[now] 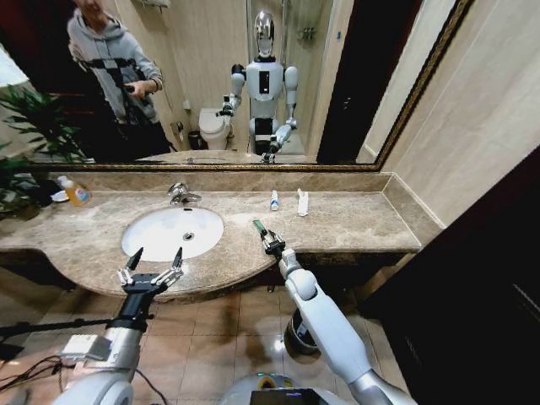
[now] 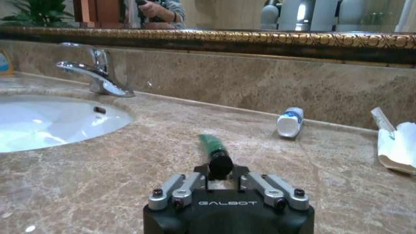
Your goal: Pick up the trash from the sink and place it in the trash bin.
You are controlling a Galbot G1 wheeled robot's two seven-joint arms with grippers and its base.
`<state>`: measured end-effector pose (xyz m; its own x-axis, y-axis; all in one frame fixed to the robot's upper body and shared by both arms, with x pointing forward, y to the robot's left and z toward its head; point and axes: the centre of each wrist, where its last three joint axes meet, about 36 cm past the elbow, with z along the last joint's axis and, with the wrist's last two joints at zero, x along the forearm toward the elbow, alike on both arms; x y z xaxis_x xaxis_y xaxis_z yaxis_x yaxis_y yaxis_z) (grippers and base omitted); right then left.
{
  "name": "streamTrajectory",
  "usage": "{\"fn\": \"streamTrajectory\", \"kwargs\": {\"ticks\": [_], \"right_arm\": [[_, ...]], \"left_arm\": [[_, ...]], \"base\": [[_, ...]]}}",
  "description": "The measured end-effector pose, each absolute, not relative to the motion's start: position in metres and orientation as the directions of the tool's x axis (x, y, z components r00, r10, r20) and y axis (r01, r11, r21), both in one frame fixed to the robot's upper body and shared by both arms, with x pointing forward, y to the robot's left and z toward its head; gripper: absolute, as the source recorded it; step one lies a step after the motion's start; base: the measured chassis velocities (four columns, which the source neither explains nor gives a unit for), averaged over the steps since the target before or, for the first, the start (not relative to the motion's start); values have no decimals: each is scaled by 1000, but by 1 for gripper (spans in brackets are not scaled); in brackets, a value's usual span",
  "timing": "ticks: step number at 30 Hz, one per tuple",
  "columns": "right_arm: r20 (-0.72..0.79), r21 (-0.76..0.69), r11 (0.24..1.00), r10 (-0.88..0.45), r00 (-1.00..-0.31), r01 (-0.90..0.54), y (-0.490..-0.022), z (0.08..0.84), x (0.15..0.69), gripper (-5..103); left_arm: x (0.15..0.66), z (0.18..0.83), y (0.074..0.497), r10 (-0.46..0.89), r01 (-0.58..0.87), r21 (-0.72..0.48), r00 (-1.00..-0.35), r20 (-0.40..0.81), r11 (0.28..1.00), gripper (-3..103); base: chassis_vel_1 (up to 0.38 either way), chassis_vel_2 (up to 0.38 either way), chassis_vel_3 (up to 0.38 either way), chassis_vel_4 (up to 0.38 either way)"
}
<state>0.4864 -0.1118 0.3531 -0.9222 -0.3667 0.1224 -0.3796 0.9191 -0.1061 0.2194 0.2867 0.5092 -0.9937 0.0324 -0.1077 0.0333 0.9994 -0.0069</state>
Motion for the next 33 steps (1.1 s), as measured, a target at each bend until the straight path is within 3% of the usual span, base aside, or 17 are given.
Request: {"fn": "streamTrajectory", "kwargs": {"ticks": [1,2,8,12,24,33], "right_arm": [[122,-106,919,-367,-922,-380,-112,353,486,25],[119,-103,919,-368,-922,-380,-112,353,485,19],[110,-97,920,-368,-923,-379,-116,351,479,15],[84,-92,924,-364,-928,-371,-128,359,465,1],[29,-59,924,-378,-926,-379,-128,383,455,-1],[20,-43,907,-419,-908,-420,-86,393,489,25]], "left_arm": [[219,509,287,32,33,-7,-994,-108,999,100],[219,509,287,32,33,-7,-994,-108,999,100],[219,509,287,32,33,-7,-994,-108,999,100],[219,509,287,32,33,-7,-994,-108,999,100],[219,509,287,32,33,-7,-994,-108,999,100],[219,509,287,32,33,-7,-994,-108,999,100]], "base": [[0,0,0,0],[0,0,0,0],[0,0,0,0],[0,0,0,0],[0,0,0,0],[0,0,0,0]]}}
